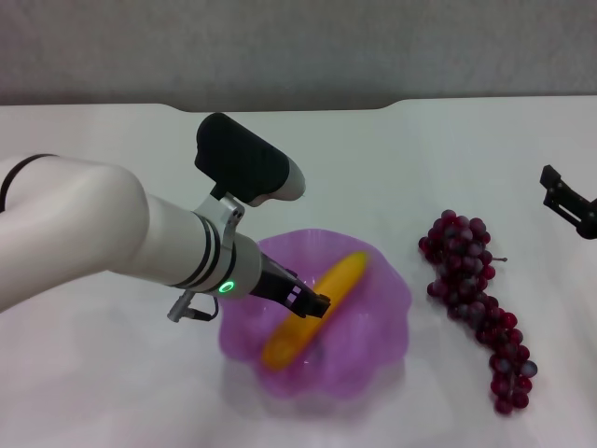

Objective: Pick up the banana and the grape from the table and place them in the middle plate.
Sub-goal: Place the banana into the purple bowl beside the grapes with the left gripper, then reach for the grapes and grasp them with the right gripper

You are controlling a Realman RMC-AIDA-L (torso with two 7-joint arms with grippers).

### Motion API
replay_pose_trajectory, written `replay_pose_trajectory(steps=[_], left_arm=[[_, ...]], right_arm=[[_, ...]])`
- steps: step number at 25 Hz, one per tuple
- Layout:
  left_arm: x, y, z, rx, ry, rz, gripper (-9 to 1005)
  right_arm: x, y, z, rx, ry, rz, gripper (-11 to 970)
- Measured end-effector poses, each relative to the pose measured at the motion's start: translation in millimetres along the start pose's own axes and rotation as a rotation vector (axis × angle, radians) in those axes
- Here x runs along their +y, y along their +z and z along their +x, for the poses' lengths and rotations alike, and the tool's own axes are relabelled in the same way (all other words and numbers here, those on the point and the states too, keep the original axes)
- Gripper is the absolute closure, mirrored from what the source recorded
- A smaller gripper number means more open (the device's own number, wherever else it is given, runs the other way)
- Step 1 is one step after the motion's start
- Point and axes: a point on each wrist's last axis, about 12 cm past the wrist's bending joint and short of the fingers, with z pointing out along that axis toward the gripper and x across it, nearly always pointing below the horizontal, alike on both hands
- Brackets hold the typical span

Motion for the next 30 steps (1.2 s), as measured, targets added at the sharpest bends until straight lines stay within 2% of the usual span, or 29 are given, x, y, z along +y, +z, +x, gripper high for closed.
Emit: replay_pose_trajectory(steps=[7,12,18,25,30], left_arm=[[-6.0,-1,-4,-0.009,0.025,0.009,321],[-9.3,-4,-9,-0.032,0.033,0.014,133],[-11.5,-20,-18,-0.118,0.041,0.012,107],[6.4,-66,-23,-0.349,0.048,-0.084,108],[24.5,-87,-19,-0.5,0.053,-0.2,109]], right_arm=[[-0.1,0,0,0.0,0.001,0.001,79],[-0.1,-1,0,0.001,0.001,0.001,79],[-0.3,-2,1,0.003,0.001,0.003,79],[-0.4,-2,1,0.003,0.002,0.003,80],[-0.5,-3,1,0.002,0.002,0.003,80]])
